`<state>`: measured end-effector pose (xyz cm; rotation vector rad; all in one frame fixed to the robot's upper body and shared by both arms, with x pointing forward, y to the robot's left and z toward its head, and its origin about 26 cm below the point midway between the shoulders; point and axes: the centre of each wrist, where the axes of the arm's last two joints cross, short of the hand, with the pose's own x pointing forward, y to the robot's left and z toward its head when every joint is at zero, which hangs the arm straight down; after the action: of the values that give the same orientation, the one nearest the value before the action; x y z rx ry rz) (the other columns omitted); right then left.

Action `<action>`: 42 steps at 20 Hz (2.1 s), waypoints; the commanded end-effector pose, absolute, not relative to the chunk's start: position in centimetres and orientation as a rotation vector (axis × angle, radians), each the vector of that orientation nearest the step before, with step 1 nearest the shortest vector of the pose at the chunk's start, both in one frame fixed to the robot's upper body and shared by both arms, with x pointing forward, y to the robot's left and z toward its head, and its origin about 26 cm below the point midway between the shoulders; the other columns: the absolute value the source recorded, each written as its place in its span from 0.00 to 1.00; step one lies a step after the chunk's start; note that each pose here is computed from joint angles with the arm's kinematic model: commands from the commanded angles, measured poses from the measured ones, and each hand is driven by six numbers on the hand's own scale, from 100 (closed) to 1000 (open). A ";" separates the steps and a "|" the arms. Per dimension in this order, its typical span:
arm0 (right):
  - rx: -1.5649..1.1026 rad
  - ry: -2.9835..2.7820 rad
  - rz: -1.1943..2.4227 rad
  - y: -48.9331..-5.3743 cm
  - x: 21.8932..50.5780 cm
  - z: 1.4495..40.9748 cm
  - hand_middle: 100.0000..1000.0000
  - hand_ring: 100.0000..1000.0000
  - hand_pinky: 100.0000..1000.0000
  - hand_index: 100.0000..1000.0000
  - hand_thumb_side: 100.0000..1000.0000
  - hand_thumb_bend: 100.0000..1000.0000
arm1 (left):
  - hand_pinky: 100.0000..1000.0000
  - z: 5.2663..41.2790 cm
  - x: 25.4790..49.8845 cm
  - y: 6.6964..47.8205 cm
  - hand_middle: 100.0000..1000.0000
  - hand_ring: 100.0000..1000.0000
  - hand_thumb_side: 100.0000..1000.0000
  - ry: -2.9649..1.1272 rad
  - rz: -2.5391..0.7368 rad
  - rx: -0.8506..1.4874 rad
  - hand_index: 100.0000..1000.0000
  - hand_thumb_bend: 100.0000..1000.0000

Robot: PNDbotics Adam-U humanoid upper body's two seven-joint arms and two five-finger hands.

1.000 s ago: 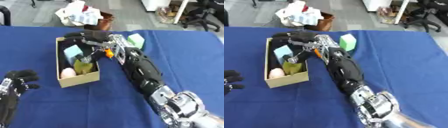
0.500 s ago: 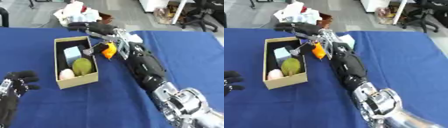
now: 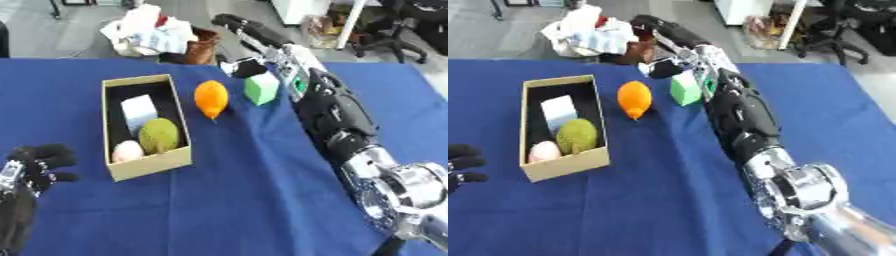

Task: Pick up objects on the table and place them in the box.

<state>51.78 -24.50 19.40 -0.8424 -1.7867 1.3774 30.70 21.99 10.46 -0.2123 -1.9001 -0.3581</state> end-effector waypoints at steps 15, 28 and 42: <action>-1.084 -1.453 1.249 -30.5 51.0 14.6 1.00 1.00 1.00 1.00 0.38 0.00 | 0.59 11.1 30.7 22.4 0.64 0.69 0.91 -1.925 -0.363 -0.185 0.72 0.00; -1.059 -1.440 1.166 -29.7 50.5 11.5 1.00 0.98 0.96 1.00 0.46 0.00 | 0.59 11.3 30.7 22.3 0.64 0.69 0.90 -1.929 -0.371 -0.192 0.72 0.00; -1.081 -1.594 0.982 -28.5 50.5 11.4 0.65 0.47 0.50 0.94 0.00 0.00 | 0.59 11.3 30.7 22.3 0.64 0.69 0.90 -1.933 -0.376 -0.198 0.72 0.00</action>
<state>50.06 -28.22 9.64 -1.0385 -1.5450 1.0217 30.71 22.03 10.47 -0.2053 -1.9034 -0.3599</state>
